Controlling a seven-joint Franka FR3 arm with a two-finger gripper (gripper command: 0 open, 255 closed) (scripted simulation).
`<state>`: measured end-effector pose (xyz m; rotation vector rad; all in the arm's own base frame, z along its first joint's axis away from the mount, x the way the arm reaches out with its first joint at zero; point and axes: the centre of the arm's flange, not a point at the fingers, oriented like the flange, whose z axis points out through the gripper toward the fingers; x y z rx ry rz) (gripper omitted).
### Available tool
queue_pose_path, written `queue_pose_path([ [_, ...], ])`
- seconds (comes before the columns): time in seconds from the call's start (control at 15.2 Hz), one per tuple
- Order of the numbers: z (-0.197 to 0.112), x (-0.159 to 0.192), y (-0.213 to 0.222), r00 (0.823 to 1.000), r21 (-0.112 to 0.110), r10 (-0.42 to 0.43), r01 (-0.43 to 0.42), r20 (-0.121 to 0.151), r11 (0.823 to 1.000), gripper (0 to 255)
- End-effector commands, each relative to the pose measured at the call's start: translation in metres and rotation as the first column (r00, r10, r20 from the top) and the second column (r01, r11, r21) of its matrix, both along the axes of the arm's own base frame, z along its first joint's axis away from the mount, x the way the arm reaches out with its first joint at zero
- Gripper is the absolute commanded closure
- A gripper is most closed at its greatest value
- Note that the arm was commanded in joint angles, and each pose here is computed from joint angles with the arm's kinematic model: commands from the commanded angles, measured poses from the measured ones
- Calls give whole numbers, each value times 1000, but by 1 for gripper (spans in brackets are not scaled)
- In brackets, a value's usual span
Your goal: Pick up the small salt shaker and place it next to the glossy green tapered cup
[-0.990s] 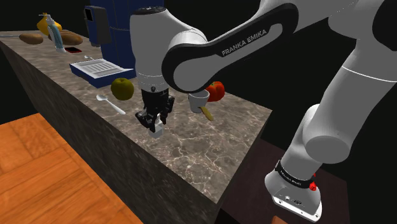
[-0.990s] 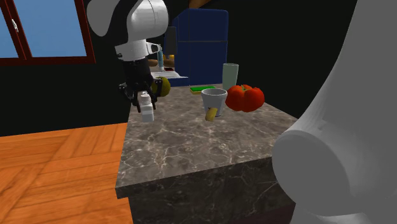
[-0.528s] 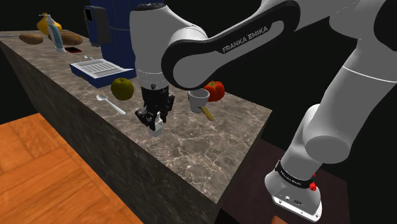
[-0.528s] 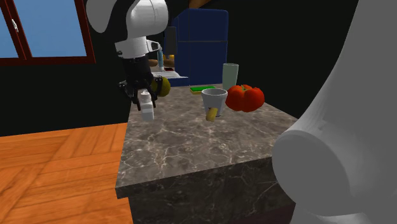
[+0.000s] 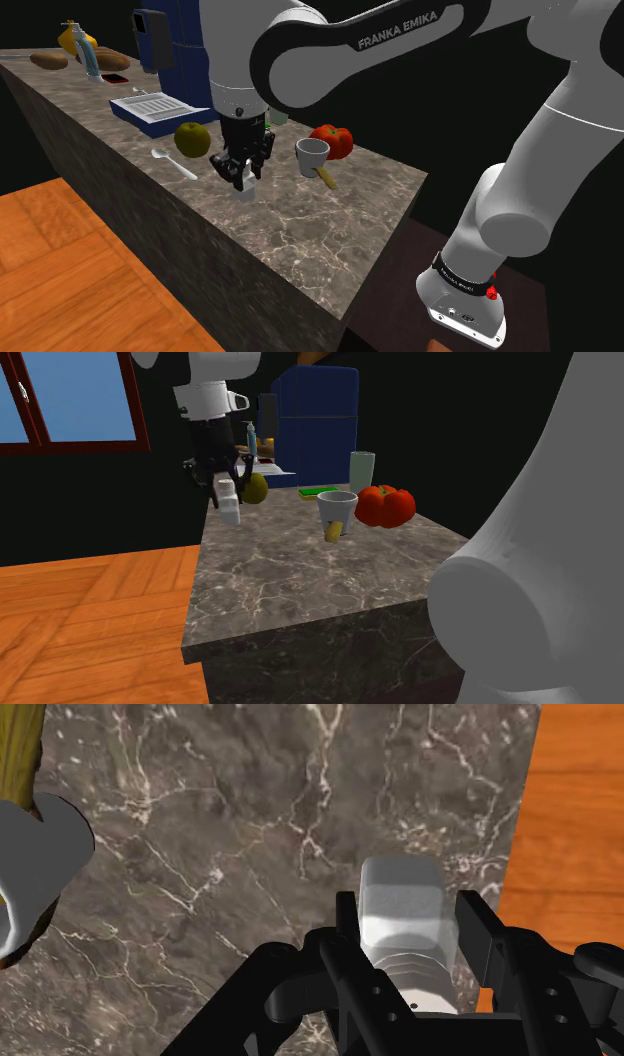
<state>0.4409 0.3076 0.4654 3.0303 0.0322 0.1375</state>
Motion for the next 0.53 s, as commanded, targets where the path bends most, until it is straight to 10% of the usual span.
queue_pose_path([
  [0.0,11,0,-1,1000,0,0,0,0,1000,255],
  [0.46,48,0,-1,1000,0,0,0,0,1000,255],
])
